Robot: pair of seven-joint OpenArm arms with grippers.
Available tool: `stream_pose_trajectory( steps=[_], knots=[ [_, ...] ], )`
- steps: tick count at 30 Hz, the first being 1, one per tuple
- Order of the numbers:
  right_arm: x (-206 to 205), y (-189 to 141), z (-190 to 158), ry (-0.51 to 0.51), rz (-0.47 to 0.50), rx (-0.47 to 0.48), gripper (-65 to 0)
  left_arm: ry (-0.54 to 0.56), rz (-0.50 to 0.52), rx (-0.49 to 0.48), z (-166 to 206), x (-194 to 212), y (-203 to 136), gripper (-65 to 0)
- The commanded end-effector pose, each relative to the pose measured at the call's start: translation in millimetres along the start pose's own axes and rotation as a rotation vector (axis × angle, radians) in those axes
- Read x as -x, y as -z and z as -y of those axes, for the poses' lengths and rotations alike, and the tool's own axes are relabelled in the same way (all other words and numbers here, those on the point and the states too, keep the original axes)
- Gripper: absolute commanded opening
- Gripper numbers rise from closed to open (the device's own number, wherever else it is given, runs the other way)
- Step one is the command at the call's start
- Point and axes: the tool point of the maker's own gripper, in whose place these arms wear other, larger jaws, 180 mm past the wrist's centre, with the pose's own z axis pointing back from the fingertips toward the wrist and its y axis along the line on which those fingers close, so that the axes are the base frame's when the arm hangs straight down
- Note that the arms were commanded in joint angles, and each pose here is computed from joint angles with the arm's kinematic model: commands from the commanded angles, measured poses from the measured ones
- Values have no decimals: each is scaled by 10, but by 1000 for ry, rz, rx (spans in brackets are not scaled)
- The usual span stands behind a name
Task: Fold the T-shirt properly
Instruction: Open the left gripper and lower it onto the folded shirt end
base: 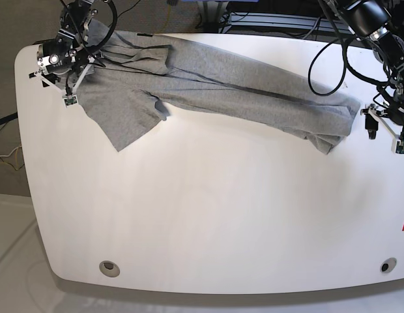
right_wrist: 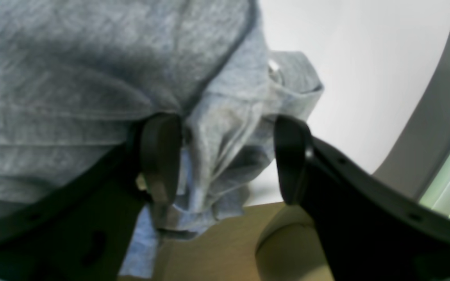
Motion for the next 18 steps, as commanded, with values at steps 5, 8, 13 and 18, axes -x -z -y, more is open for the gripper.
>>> stream_pose_trajectory(
  steps=[5, 8, 13, 18],
  knots=[
    [-87, -158, 28, -16, 39, 18, -290, 42, 115, -45, -117, -392, -160, -140],
    [-205, -293, 117, -17, 81, 58, -292, 54, 134, -53, -119, -465, -204, -140],
    [-292, -381, 203, -8, 77, 88, -295, 83, 156, -25, 38, -572, -202, -140],
    [-333, -420, 275, 3, 49, 102, -295, 64, 147, 9, 236, -543, -182, -140]
  ],
)
